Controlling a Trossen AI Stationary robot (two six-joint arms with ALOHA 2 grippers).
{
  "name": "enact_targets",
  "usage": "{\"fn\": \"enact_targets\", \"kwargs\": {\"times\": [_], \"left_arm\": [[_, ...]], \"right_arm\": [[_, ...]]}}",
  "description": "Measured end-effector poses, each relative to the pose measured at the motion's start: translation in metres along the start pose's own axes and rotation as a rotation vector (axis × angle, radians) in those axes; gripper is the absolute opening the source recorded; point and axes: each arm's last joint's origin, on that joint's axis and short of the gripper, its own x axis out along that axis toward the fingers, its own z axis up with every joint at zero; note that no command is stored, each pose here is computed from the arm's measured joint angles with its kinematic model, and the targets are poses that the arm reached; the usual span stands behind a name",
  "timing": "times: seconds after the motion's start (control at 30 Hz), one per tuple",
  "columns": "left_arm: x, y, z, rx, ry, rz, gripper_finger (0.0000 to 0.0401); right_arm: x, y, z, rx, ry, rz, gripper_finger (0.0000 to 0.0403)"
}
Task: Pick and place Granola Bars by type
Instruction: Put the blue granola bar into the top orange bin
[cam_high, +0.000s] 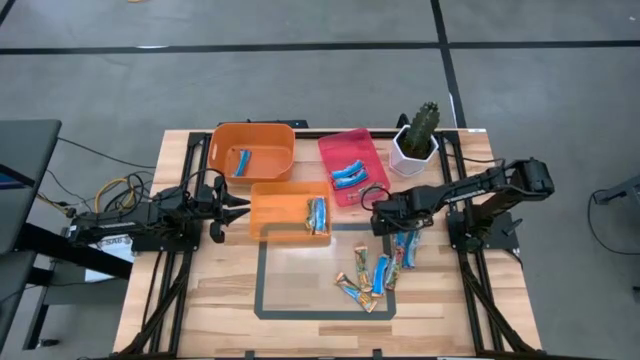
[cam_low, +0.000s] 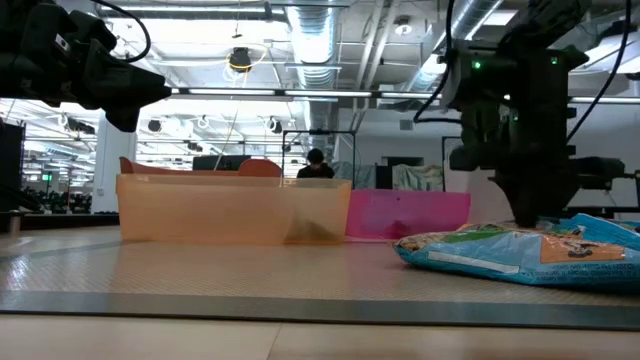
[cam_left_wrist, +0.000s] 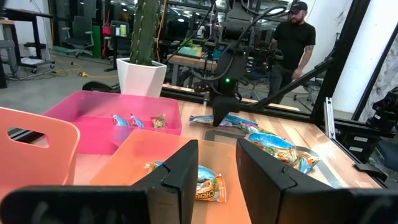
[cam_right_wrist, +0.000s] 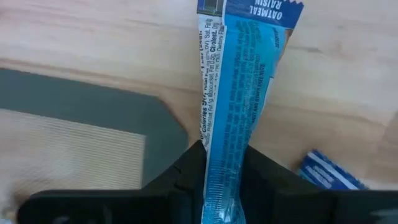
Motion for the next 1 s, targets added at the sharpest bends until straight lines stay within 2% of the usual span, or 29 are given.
{"fn": "enact_targets", "kwargs": {"times": [0.17,0.3,0.47,0.73,1.0], "left_arm": [[0.000,0.000,0.000,0.000,0.000,0.000,0.0100],[0.000,0.000,0.000,0.000,0.000,0.000,0.0100],[0.000,0.000,0.000,0.000,0.000,0.000,0.0100],[0.000,0.000,0.000,0.000,0.000,0.000,0.0100],[0.000,0.000,0.000,0.000,0.000,0.000,0.0100]], "right_arm": [[-0.008,0.005,-0.003,-0.024,-0.021,0.085,0.0070],[-0.018,0.011,-0.004,-0.030,-0.050,0.199,0.0070],[-0.032,0.024,-0.001,-0.035,-0.095,0.398,0.0070],[-0.053,0.050,0.009,-0.130,-0.164,0.753,0.0071],[-0.073,0.062,0.030,-0.209,-0.260,1.014,0.0071]]}}
